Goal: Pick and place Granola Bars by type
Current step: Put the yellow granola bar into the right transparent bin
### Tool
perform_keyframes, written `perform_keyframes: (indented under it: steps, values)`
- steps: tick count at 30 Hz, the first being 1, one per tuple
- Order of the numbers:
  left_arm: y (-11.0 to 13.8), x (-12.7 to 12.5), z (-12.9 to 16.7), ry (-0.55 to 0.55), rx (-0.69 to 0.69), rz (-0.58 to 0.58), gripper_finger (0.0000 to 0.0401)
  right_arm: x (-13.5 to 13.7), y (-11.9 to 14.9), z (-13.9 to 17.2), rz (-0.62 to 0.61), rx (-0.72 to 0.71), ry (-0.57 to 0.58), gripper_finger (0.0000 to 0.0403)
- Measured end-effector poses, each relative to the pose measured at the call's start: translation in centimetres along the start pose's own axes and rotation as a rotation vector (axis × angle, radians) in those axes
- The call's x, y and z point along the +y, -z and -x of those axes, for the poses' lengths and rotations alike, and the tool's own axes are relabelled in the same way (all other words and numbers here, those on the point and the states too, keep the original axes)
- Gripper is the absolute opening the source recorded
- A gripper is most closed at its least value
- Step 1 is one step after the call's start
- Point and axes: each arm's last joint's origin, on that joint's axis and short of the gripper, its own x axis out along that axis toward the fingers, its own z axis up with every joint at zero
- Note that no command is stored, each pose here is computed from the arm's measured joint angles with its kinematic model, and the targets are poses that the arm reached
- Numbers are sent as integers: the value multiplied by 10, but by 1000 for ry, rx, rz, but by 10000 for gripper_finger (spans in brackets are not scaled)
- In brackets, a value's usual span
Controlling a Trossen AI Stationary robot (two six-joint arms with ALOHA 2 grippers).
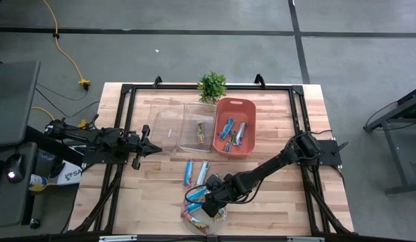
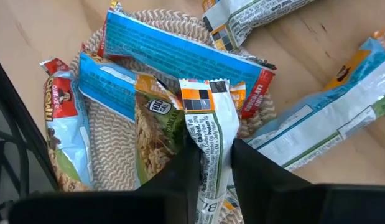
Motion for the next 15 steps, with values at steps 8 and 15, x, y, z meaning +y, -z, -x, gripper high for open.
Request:
perform_keyframes:
  steps: [8, 15]
  values:
    - [0, 0, 0, 1, 0, 0, 1, 1, -5, 5, 3, 12, -34, 58]
    - [0, 0, 0, 0, 0, 0, 1, 2, -20, 26, 25, -11, -80, 57]
